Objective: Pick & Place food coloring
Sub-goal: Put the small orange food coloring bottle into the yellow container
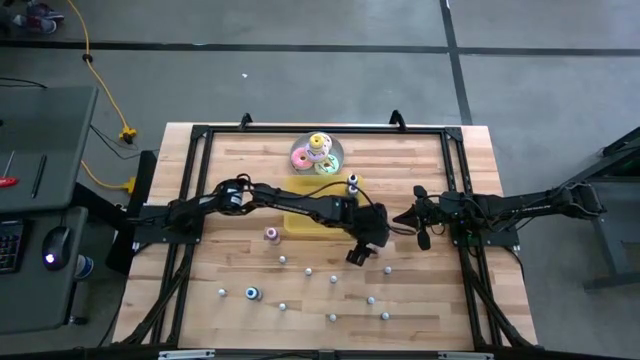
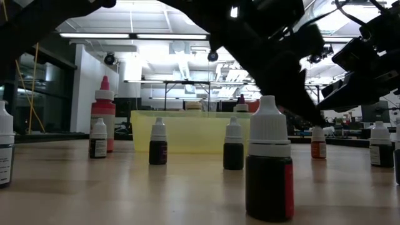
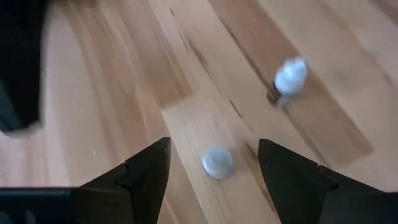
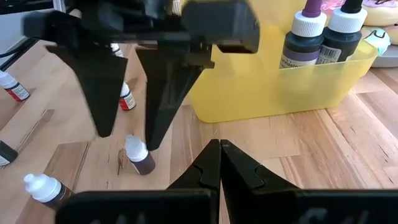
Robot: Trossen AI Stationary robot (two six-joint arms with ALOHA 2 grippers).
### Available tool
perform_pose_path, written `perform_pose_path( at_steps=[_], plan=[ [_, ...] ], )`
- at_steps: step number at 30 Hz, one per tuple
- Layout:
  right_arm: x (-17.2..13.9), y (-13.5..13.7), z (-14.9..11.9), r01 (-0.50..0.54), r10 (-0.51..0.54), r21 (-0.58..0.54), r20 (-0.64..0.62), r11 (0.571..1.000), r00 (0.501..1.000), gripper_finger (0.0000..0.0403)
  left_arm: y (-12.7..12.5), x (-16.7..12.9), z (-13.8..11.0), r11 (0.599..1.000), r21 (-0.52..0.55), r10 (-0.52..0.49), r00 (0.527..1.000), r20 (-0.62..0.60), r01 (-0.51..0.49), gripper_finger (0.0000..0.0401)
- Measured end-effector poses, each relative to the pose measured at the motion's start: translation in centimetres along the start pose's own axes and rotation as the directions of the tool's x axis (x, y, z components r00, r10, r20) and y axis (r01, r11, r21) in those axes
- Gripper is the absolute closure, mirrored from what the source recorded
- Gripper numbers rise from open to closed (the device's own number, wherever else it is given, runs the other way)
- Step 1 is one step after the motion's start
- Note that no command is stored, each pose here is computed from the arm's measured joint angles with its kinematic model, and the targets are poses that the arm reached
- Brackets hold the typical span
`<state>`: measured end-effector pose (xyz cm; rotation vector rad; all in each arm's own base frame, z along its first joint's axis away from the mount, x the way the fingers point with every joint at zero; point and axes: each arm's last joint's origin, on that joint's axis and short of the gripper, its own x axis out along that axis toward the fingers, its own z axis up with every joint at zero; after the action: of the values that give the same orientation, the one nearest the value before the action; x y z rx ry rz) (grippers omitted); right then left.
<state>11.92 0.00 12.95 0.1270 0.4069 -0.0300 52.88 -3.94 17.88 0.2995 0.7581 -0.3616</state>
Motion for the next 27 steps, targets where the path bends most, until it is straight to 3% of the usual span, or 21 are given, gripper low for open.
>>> perform_pose_path(
  at_steps=[14, 27],
  plan=[
    [0.0, 0.0, 0.0, 0.001, -0.001, 0.0, 0.0, 1.0, 1.0, 0.0402, -0.1, 0.35, -0.44, 1.0, -0.023, -0.008, 1.0, -0.023, 0.007, 0.0166],
    [0.0, 0.0, 0.0, 0.0, 0.0, 0.0, 0.0, 1.0, 1.0, 0.0402, -0.14, 0.7, -0.7, 0.999, -0.036, -0.013, 0.999, -0.03, 0.012, 0.0238]
  ],
)
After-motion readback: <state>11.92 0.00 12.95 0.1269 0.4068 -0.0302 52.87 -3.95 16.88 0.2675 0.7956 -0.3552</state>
